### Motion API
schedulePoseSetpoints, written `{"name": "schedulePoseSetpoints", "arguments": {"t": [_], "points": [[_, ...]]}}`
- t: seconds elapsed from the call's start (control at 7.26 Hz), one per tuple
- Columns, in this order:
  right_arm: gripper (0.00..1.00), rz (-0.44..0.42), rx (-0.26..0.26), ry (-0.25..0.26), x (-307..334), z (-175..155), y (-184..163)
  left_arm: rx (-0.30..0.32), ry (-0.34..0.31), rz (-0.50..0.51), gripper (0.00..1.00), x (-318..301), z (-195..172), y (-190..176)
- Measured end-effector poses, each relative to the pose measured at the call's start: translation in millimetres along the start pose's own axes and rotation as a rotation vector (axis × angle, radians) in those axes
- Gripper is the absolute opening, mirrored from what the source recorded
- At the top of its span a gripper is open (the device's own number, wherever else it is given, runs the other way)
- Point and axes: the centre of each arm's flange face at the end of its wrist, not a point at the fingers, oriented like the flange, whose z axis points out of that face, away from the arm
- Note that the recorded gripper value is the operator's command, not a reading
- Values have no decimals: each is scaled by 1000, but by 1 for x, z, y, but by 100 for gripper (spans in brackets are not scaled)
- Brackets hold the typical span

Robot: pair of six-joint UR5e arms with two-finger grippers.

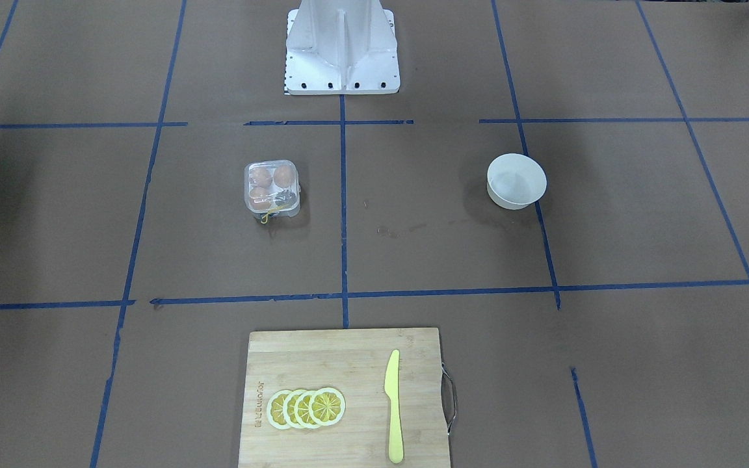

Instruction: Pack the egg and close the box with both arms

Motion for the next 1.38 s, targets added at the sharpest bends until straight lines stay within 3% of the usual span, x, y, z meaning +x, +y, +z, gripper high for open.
{"name": "schedulePoseSetpoints", "arguments": {"t": [0.83,1.38], "points": [[100,16,-14,45,11,6,15,-13,3,-17,100,-3,6,6],[100,43,-50,-1,19,21,31,-41,9,-39,100,-9,17,28]]}}
